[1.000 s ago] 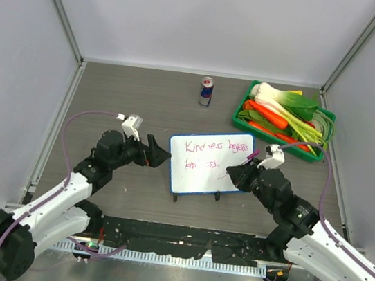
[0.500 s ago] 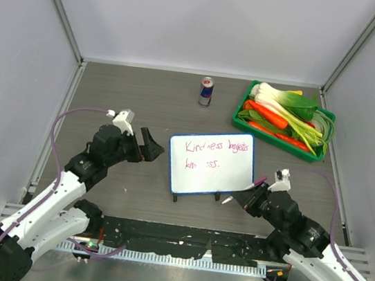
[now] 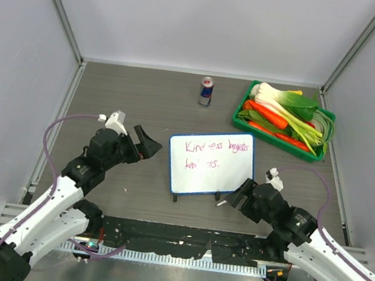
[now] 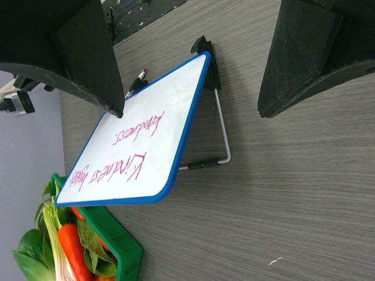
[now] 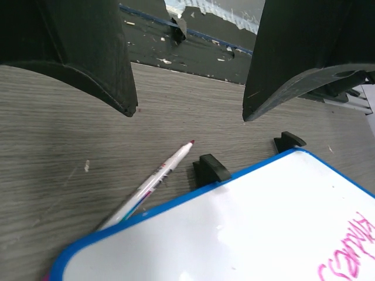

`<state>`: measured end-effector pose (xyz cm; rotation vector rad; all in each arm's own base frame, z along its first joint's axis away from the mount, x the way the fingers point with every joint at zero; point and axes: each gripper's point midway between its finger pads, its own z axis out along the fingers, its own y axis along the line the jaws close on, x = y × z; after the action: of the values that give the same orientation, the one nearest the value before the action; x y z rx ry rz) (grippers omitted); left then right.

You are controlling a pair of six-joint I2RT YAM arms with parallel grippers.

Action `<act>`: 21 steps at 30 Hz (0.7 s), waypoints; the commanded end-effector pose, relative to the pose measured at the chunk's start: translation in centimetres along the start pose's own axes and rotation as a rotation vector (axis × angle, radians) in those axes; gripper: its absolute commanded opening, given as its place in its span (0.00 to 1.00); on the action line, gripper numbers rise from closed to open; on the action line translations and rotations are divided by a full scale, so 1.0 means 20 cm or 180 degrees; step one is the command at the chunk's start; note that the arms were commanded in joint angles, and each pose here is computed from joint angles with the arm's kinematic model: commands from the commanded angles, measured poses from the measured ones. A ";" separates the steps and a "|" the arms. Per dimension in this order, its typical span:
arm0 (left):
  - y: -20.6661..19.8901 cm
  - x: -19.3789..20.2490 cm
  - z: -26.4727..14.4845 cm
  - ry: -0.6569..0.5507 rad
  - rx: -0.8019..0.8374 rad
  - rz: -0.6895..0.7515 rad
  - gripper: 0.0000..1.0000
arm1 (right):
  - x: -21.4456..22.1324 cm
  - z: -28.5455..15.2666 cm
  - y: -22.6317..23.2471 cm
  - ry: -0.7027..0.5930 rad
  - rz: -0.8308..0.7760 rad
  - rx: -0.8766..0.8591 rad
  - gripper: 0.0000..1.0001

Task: Write a sentence on the whiteboard
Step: Place the whiteboard marker at the center of the board, then reset both arms

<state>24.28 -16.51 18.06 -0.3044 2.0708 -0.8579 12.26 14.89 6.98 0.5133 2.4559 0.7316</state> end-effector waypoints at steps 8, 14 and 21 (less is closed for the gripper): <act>0.02 -0.11 0.01 -0.0162 -0.0267 0.0211 1.00 | -0.45 -0.15 0.39 -0.0930 -0.0869 -0.0101 0.80; 0.11 -0.23 -0.04 -0.0312 -0.0757 0.0603 0.99 | -0.74 -0.23 0.62 -0.1491 -0.1523 0.0124 0.84; 0.11 -0.31 -0.08 -0.0516 -0.0794 0.0857 1.00 | -0.89 -0.07 0.89 -0.1176 -0.2146 -0.0230 0.99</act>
<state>26.62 -12.63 19.32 -0.2503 2.0707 -0.5006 25.20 18.39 22.17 -0.0587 2.1218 0.3759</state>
